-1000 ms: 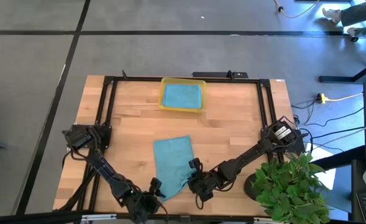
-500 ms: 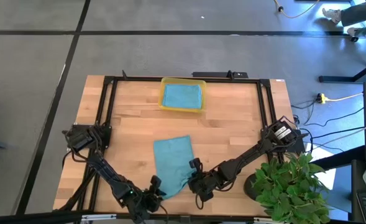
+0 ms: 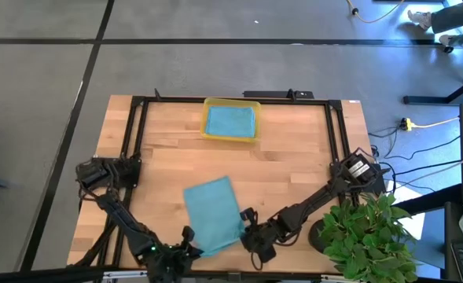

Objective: Fold microfiber towels
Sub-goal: Fold the blue towel

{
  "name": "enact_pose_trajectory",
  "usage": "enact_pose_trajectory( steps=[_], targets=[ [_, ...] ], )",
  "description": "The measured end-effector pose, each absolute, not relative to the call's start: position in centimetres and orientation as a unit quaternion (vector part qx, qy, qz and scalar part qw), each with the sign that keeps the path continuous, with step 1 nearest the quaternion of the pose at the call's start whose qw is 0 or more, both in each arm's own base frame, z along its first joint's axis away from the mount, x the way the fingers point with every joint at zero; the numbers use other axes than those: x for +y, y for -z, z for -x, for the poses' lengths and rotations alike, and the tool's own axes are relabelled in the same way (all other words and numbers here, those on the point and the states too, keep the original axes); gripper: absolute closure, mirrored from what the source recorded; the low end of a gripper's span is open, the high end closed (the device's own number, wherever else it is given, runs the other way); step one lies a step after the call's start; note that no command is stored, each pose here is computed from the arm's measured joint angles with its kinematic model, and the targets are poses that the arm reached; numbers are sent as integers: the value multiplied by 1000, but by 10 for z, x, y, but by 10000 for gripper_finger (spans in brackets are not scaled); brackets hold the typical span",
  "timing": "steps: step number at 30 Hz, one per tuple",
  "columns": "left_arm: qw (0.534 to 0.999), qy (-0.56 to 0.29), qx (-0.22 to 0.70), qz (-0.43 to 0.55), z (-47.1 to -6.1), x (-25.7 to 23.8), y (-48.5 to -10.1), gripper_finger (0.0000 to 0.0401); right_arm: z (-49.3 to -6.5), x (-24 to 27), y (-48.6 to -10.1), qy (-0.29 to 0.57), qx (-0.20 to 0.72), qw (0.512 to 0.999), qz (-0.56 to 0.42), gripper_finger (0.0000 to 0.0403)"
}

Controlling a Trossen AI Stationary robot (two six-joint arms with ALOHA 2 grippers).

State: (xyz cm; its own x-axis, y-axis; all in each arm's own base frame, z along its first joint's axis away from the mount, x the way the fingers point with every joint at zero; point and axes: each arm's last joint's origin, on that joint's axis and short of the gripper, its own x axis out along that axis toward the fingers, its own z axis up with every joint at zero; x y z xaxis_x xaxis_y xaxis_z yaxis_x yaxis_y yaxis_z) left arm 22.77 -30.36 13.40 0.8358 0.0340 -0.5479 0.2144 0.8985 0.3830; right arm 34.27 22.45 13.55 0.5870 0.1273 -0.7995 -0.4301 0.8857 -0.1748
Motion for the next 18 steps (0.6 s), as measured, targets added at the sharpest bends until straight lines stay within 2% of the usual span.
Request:
enact_pose_trajectory(
  steps=[6, 18],
  targets=[
    [940, 30, 259, -217, -213, -302, -154, 401, -349, 227, -145, -167, 407, 877, 195, 397],
    [950, -34, 261, -171, -176, -256, -134, 401, -384, 173, -153, -83, 403, 886, 215, 397]
  ],
)
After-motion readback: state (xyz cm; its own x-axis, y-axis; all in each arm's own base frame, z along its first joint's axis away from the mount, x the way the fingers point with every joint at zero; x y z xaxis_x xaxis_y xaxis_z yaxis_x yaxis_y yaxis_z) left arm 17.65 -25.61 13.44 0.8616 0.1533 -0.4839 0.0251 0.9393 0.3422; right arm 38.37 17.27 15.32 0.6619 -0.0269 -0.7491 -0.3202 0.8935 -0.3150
